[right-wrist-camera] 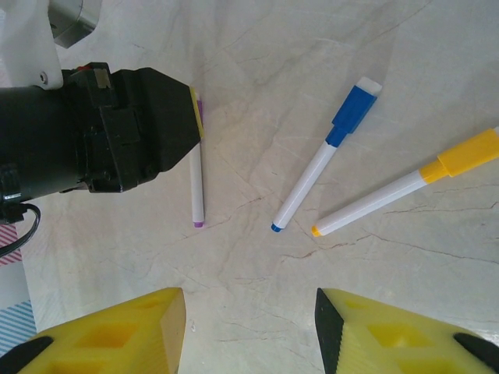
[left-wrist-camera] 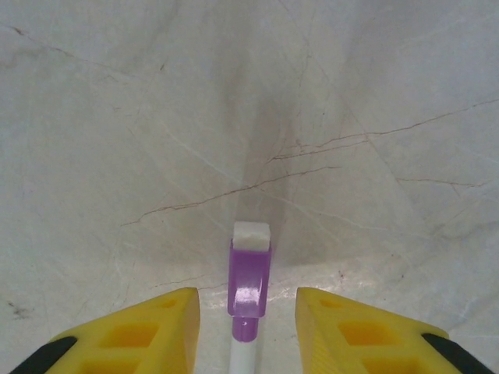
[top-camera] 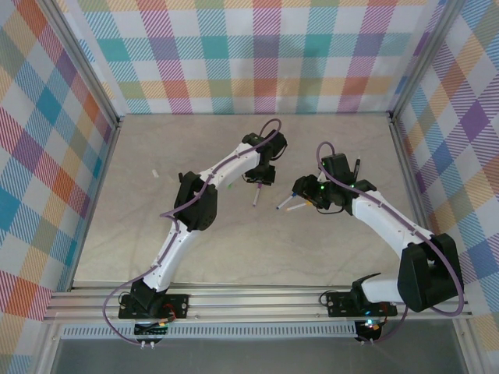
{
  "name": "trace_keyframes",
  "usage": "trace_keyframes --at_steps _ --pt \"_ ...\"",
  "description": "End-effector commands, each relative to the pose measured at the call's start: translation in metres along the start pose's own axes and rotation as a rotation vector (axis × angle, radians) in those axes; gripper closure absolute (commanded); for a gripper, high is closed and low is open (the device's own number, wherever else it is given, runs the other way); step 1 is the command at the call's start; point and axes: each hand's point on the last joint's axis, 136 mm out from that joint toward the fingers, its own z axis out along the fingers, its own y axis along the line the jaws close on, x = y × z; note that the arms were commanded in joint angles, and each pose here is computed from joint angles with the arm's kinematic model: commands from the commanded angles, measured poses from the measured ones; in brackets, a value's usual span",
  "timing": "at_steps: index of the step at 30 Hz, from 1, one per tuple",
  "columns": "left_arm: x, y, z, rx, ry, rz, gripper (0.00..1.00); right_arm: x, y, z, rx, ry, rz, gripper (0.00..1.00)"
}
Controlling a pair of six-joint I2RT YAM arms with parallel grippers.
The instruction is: Open the pen caps
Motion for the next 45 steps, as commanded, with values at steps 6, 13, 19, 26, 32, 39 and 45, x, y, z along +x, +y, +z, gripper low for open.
trace_keyframes --at_steps 6,13,19,26,32,39,45 --pt "0.007 0.008 0.011 -0.018 0.043 -0.007 0.67 0.002 -0.002 0.0 0.014 0.003 -0.014 0.51" --pt "0.01 0.008 0.021 -0.019 0.059 -0.013 0.7 0.003 -0.005 0.001 0.021 0.006 -0.012 0.51" --pt "0.009 0.007 0.024 -0.01 0.061 -0.02 0.72 0.003 -0.005 0.002 0.023 0.008 -0.012 0.51" --pt "0.011 0.008 0.03 -0.011 0.072 -0.024 0.74 0.004 -0.007 0.005 0.028 0.014 -0.012 0.51" --pt "0.011 0.01 0.03 -0.018 0.073 -0.026 0.75 0.005 -0.006 0.006 0.017 0.018 -0.004 0.52" --pt "0.008 0.012 0.028 -0.016 0.067 -0.032 0.79 0.006 -0.007 0.006 0.017 0.018 0.0 0.52" --pt "0.004 0.015 0.018 -0.012 0.054 -0.038 0.81 0.007 -0.006 0.009 0.005 0.026 0.005 0.52"
